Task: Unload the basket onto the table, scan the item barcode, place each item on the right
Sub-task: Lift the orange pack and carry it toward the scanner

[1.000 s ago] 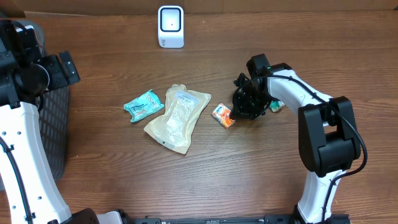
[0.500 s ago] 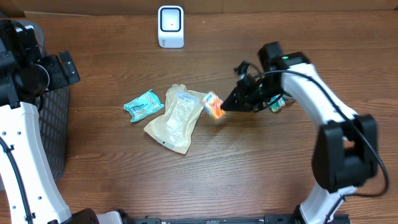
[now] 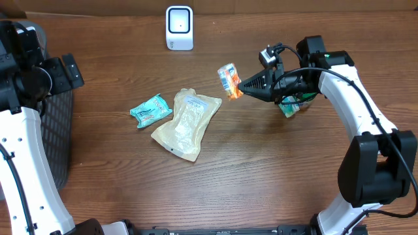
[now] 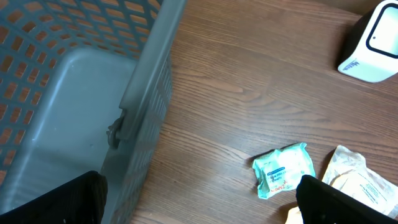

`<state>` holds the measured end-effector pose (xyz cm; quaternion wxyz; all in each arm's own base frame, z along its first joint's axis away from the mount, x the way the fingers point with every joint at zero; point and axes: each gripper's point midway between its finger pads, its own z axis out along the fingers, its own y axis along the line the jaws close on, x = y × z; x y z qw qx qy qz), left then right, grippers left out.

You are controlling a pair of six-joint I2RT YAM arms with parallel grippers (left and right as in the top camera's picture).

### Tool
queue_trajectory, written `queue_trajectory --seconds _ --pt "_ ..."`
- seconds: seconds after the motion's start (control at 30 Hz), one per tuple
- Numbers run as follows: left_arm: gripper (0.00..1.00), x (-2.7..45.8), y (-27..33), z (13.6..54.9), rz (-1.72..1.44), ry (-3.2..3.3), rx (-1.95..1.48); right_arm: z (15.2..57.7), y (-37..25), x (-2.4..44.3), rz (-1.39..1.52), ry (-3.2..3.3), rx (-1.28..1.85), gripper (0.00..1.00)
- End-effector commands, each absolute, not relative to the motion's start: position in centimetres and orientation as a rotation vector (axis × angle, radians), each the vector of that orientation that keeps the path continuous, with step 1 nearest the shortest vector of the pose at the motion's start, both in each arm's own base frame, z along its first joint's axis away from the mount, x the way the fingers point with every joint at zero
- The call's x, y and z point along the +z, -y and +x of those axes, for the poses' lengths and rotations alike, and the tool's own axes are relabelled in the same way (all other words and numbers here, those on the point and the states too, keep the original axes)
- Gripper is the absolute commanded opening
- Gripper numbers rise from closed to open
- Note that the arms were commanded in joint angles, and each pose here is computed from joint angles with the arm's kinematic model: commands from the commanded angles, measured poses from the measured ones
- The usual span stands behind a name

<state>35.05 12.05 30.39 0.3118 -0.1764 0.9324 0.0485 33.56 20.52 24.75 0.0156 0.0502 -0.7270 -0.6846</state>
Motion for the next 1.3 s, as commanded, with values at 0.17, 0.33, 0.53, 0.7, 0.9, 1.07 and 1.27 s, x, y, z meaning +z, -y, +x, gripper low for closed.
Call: queue_trajectory --seconds 0.17,0.33,0.53,0.7,0.9,1.07,1.27 --pt "1.00 31.1 -12.1 35.2 -0.435 -2.448 0.142 33.0 -20.2 27.0 0.072 2.145 -2.184 0.04" --pt "1.00 31.1 -12.1 35.2 -0.435 -2.447 0.142 32.5 -20.1 27.0 -0.011 2.112 -2.144 0.04" --pt "1.00 31.1 -12.1 35.2 -0.435 -2.447 0.142 32.0 -20.1 27.0 -0.093 2.077 -2.100 0.04" --pt "0.99 31.1 -12.1 35.2 -0.435 -2.447 0.142 31.8 -20.1 27.0 -0.111 2.069 -2.090 0.04" --pt "1.00 31.1 -12.1 35.2 -0.435 -2.447 0.142 32.0 -20.1 27.0 -0.076 2.086 -2.108 0.04" --pt "1.00 31.1 -12.1 35.2 -0.435 -2.447 0.142 32.6 -20.2 25.4 0.026 2.224 -2.060 0.04" --pt "0.99 31.1 -12.1 35.2 -0.435 -2.447 0.142 32.7 -19.9 21.0 0.064 2.493 -1.768 0.04"
